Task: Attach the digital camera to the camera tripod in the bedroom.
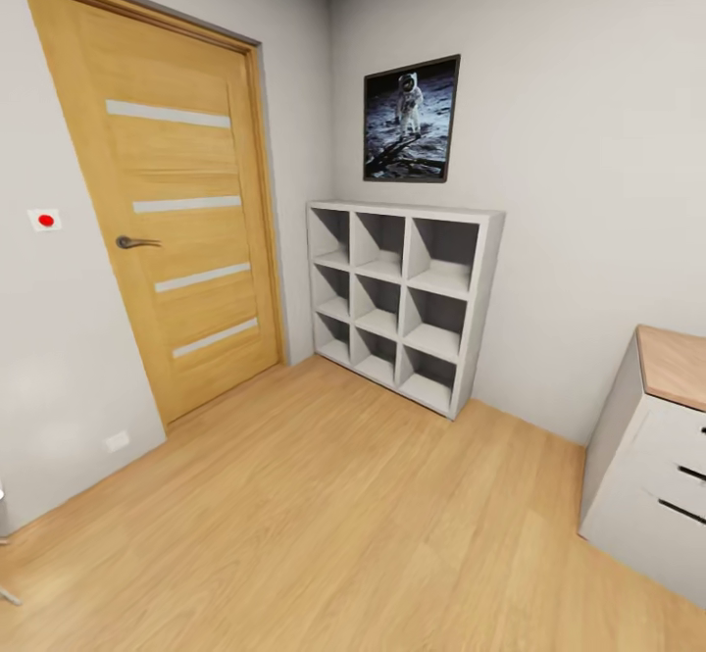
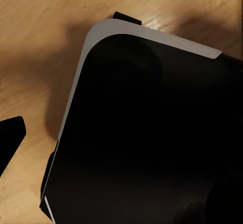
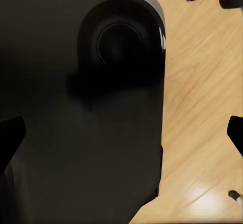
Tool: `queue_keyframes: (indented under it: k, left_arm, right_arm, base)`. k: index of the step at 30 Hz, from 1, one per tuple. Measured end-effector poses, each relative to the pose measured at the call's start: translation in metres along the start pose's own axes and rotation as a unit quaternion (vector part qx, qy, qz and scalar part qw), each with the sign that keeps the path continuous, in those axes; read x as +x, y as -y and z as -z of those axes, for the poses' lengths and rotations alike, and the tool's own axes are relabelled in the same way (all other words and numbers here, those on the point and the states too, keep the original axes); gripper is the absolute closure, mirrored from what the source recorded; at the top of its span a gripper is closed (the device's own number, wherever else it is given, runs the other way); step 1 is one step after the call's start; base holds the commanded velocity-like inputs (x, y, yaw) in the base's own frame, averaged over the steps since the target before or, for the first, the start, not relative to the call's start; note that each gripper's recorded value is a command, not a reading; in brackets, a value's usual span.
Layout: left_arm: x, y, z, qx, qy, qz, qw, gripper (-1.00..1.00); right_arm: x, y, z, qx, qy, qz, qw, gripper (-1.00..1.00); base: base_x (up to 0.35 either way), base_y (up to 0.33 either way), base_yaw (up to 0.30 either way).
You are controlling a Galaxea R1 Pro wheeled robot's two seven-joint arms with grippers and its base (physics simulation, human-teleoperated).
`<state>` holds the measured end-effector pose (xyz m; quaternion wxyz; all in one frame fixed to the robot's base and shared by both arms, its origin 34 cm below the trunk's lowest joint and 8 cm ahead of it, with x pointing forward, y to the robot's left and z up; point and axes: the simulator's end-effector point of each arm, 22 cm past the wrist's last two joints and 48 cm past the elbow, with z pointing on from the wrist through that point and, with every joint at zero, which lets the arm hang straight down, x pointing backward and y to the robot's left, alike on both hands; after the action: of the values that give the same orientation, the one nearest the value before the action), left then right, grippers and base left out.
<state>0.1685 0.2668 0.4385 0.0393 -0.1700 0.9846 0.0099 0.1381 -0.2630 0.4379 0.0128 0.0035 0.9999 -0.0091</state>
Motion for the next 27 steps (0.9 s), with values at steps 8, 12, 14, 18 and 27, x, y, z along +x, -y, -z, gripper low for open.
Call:
queue_keyframes:
  k: [8, 12, 14, 18, 27]
  left_arm:
    - [0.0000, -0.0001, 0.0000, 0.000, 0.000, 0.001, 1.0000, -1.00]
    - [0.0000, -0.0001, 0.0000, 0.000, 0.000, 0.001, 1.0000, -1.00]
    - [0.0000, -0.0001, 0.0000, 0.000, 0.000, 0.001, 1.0000, -1.00]
    - [0.0000, -0.0001, 0.0000, 0.000, 0.000, 0.001, 1.0000, -1.00]
    - [-0.0001, -0.0003, 0.0000, 0.000, 0.000, 0.001, 1.0000, -1.00]
  right_arm:
    - [0.0000, 0.0000, 0.0000, 0.000, 0.000, 0.001, 1.0000, -1.00]
    - [0.0000, 0.0000, 0.0000, 0.000, 0.000, 0.001, 1.0000, -1.00]
    - [0.0000, 0.0000, 0.0000, 0.000, 0.000, 0.001, 1.0000, -1.00]
    - [0.0000, 0.0000, 0.0000, 0.000, 0.000, 0.001, 1.0000, -1.00]
    - [0.0000, 0.0000, 0.0000, 0.000, 0.000, 0.001, 1.0000, -1.00]
  base:
    - [0.000, 0.000, -0.286]
    - [0.000, 0.000, -0.286]
    - [0.000, 0.000, -0.286]
    - [0.000, 0.000, -0.286]
    - [0.000, 0.000, -0.286]
